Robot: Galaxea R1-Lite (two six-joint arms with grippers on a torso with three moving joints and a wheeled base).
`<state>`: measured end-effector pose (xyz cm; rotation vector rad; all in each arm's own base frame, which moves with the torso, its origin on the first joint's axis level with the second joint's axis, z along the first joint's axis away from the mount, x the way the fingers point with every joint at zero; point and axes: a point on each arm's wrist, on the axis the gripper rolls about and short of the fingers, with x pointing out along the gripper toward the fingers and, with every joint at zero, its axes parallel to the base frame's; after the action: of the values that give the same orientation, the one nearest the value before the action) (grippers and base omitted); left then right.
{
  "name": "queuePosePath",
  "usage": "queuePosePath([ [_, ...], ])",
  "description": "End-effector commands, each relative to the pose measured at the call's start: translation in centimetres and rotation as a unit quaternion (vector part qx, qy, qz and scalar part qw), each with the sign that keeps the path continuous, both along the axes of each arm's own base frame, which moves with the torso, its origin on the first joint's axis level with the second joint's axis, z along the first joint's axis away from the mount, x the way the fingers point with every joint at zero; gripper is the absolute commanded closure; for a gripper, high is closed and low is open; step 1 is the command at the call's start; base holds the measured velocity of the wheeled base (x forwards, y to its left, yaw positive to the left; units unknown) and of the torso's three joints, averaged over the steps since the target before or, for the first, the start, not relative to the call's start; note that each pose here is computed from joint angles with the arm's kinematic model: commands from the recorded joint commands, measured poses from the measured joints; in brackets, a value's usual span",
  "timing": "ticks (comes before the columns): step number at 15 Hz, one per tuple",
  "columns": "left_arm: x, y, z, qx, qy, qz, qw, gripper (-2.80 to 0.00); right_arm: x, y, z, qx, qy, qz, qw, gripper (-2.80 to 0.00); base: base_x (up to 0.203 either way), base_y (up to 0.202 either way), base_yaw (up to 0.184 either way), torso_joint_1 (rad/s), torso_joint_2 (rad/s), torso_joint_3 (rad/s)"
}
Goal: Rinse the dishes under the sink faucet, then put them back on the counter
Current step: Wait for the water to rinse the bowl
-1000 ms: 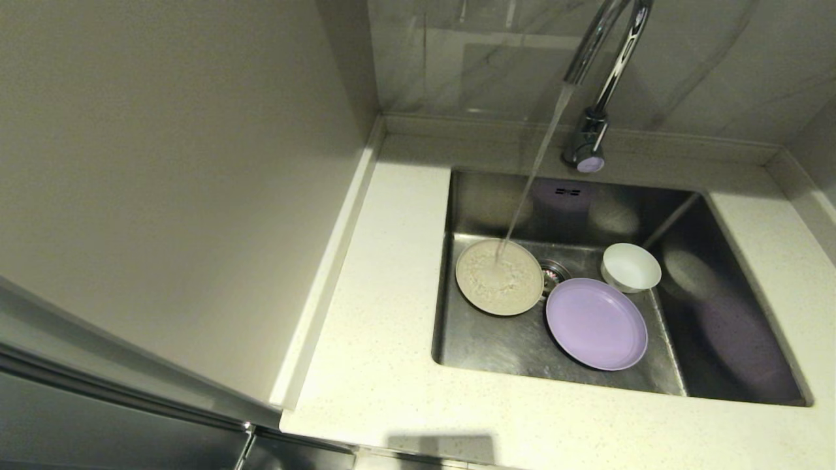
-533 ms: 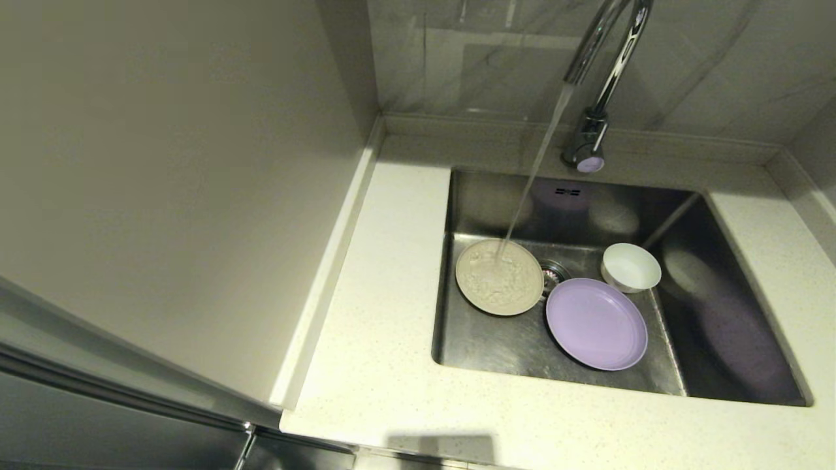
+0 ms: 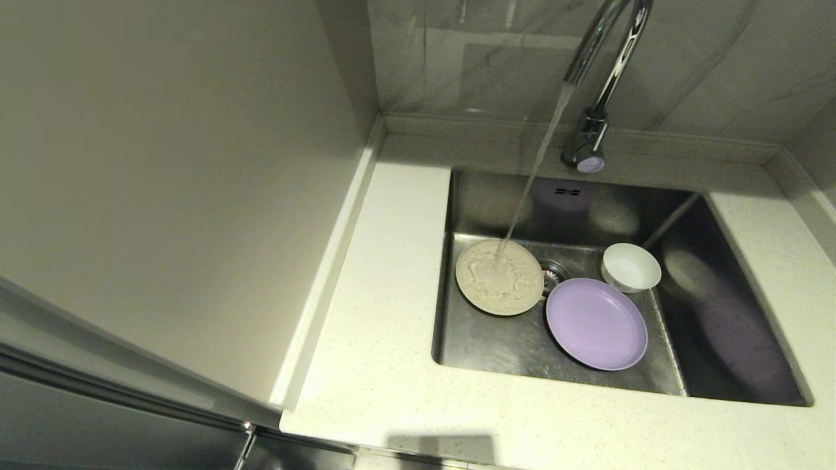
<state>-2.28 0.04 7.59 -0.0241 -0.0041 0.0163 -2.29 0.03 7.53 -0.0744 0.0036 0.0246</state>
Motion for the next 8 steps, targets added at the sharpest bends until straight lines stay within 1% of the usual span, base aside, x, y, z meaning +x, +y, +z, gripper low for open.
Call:
queuePosePath([
  [1,-0.01,0.00,0.00,0.000,-0.001,0.000,1.0000,0.00,0.01,0.00,0.00,0.000,0.001,0.001,1.000,0.00,0.000,0.000,0.000,0.000,0.00,0.000],
  [8,-0.01,0.00,0.00,0.000,-0.001,0.000,1.0000,0.00,0.01,0.00,0.00,0.000,0.001,0.000,1.000,0.00,0.000,0.000,0.000,0.000,0.00,0.000],
])
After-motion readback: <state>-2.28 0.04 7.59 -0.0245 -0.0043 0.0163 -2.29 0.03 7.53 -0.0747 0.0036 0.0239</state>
